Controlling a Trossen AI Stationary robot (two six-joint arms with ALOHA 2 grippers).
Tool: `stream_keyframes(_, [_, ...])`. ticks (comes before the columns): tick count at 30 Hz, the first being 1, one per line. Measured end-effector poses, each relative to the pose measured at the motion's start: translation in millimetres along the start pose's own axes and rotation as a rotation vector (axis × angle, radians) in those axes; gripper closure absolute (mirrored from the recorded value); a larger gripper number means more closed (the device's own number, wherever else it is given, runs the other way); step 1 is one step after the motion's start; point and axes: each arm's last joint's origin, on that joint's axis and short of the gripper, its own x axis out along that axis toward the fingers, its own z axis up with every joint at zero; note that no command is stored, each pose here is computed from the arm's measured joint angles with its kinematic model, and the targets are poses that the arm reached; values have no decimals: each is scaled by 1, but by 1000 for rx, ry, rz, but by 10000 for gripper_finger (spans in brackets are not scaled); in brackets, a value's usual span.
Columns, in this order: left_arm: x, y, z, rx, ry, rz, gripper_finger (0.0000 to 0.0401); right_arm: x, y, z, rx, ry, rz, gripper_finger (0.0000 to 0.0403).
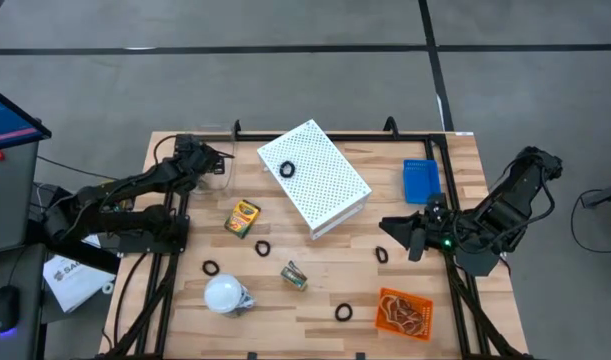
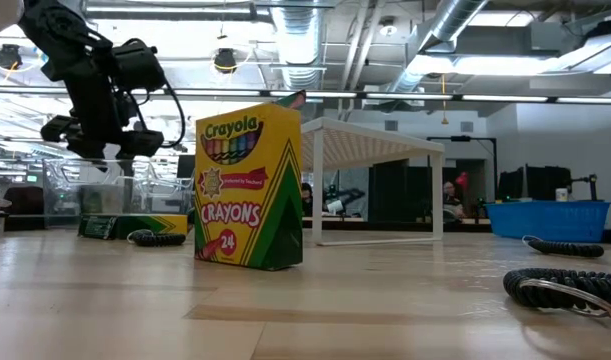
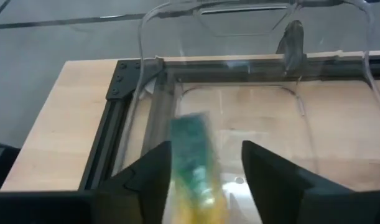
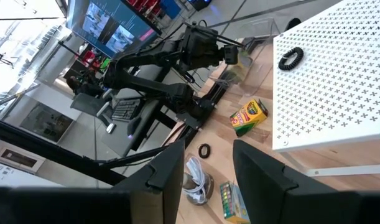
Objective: Pick & Place Office Desk Supplies
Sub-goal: Put the crayon box from the shelf into the transparent bin, then put the crayon box into the transparent bin
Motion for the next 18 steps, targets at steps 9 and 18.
stream_keyframes(9, [-21, 1, 13, 25, -55, -264, 145, 1, 0, 1, 3, -6, -6, 269])
stream_keyframes(18, [-67, -2, 22, 97, -69, -1010, 173, 3, -1, 2, -15, -12, -11, 269])
